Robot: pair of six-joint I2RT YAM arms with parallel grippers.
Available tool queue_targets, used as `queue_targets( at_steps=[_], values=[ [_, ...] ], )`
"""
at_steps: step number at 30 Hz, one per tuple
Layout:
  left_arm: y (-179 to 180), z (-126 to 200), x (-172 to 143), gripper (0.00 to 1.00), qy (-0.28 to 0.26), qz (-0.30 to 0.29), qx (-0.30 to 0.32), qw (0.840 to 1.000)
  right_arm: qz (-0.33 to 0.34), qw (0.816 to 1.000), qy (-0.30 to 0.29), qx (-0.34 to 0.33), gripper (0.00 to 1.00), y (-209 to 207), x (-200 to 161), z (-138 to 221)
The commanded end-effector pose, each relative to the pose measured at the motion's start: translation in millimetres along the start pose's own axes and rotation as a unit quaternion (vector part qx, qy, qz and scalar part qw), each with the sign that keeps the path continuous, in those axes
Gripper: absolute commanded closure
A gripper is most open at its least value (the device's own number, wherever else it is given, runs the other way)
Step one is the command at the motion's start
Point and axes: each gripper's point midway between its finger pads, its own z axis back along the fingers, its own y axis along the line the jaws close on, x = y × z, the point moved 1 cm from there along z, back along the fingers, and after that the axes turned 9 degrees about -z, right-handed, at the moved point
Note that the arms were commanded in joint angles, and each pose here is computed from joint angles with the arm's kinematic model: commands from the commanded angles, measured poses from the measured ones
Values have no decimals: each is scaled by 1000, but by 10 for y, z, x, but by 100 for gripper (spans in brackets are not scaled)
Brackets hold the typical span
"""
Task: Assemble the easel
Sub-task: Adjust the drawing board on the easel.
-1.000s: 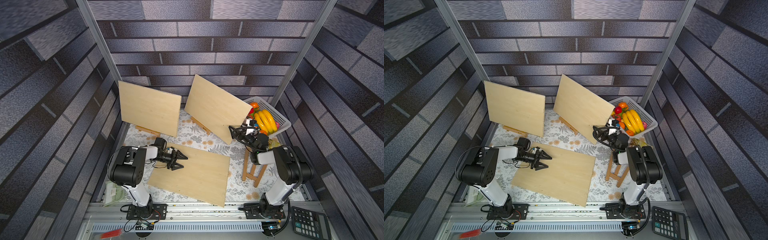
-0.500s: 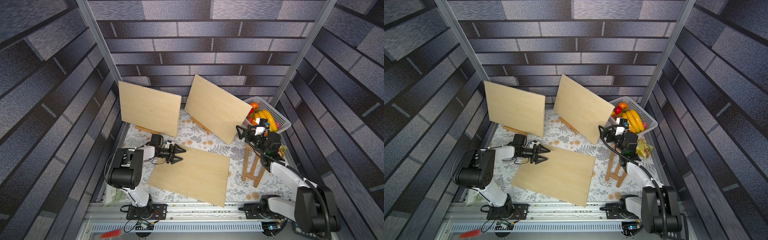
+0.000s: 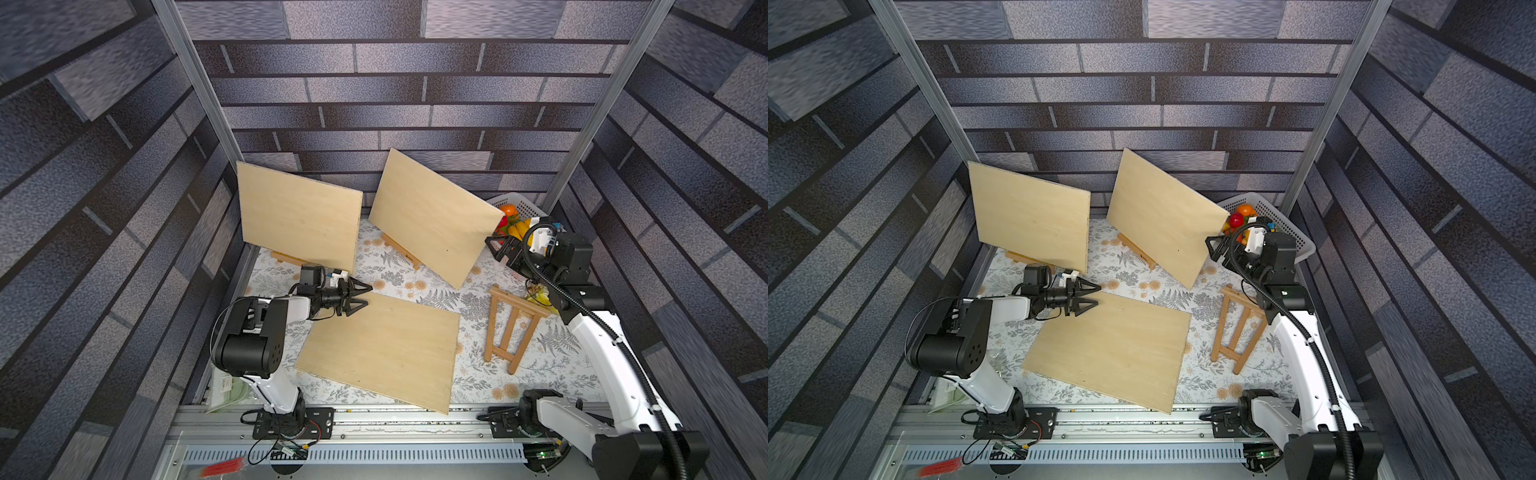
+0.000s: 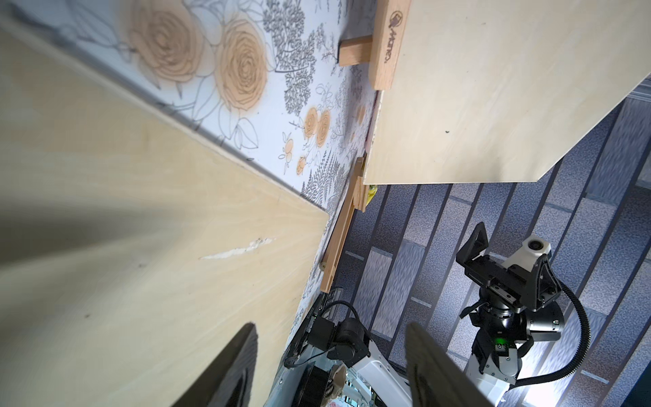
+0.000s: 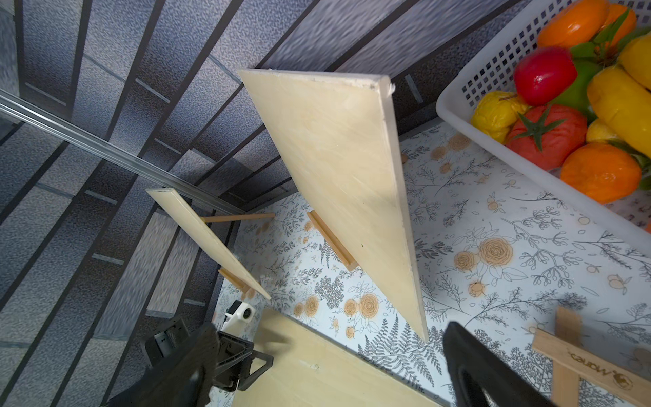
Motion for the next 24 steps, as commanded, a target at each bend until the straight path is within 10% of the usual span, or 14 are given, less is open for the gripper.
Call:
queue_targets(
  at_steps=[1,24],
  values=[
    [-121,-20,91,32,-15,-19,-19,1000,-51,997,57,-22,2,-137,-54,-73],
    [-230,276,58,32,-10,-27,2,1000,91,985,43,143,31,-259,268,-821]
  ],
)
